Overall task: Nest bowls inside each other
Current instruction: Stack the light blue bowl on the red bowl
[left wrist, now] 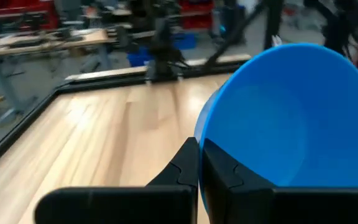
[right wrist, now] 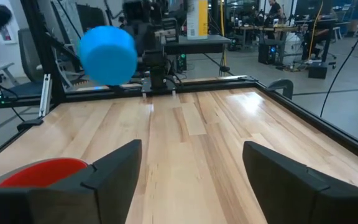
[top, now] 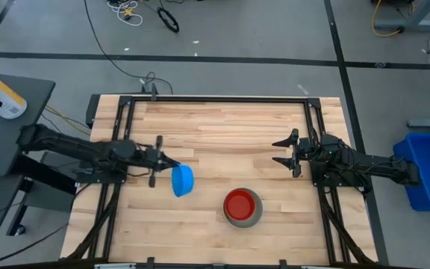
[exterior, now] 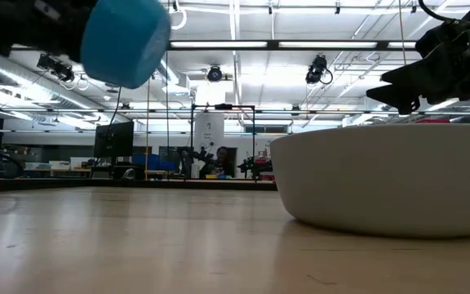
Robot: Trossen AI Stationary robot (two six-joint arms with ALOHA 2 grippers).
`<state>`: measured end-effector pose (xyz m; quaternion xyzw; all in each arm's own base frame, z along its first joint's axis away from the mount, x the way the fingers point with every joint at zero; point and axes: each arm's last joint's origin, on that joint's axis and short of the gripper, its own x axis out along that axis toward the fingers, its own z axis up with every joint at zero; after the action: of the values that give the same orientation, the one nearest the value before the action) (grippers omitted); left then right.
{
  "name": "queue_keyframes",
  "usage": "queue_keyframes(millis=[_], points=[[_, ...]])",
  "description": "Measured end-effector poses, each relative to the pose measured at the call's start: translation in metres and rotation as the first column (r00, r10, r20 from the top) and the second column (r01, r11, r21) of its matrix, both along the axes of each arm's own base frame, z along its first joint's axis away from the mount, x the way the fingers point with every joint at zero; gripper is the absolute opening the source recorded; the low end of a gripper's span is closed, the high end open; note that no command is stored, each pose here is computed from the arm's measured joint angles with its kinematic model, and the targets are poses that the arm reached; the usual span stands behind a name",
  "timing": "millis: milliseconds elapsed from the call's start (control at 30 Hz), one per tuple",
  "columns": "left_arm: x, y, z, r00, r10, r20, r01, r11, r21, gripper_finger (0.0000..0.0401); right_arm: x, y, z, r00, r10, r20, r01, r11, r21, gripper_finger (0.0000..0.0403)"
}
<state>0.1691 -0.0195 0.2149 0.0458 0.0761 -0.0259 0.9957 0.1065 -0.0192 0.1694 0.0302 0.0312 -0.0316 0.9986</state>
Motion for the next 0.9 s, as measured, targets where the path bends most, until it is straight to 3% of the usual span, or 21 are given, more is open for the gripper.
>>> queue_keyframes(millis=[233, 467, 700, 900], points=[[0.074, -0.012, 0.004, 0.981, -0.090, -0.172, 0.104, 0.992, 0.071, 0.0005, 0.000, 0.000, 0.000, 1.000, -0.001, 0.001, 0.001, 1.000, 0.020, 0.0300], [0.139, -0.023, 0.015, 0.947, -0.207, -0.245, 0.236, 0.967, 0.097, 0.0005, 0.000, 0.000, 0.000, 1.000, -0.001, 0.001, 0.001, 1.000, 0.020, 0.0307], [0.188, -0.025, 0.026, 0.922, -0.282, -0.266, 0.322, 0.939, 0.121, 0.0005, 0.000, 0.000, 0.000, 1.000, -0.001, 0.001, 0.001, 1.000, 0.020, 0.0309], [0.216, -0.020, 0.018, 0.912, -0.320, -0.255, 0.356, 0.928, 0.107, 0.0005, 0.000, 0.000, 0.000, 1.000, -0.001, -0.002, 0.001, 1.000, 0.020, 0.0299]])
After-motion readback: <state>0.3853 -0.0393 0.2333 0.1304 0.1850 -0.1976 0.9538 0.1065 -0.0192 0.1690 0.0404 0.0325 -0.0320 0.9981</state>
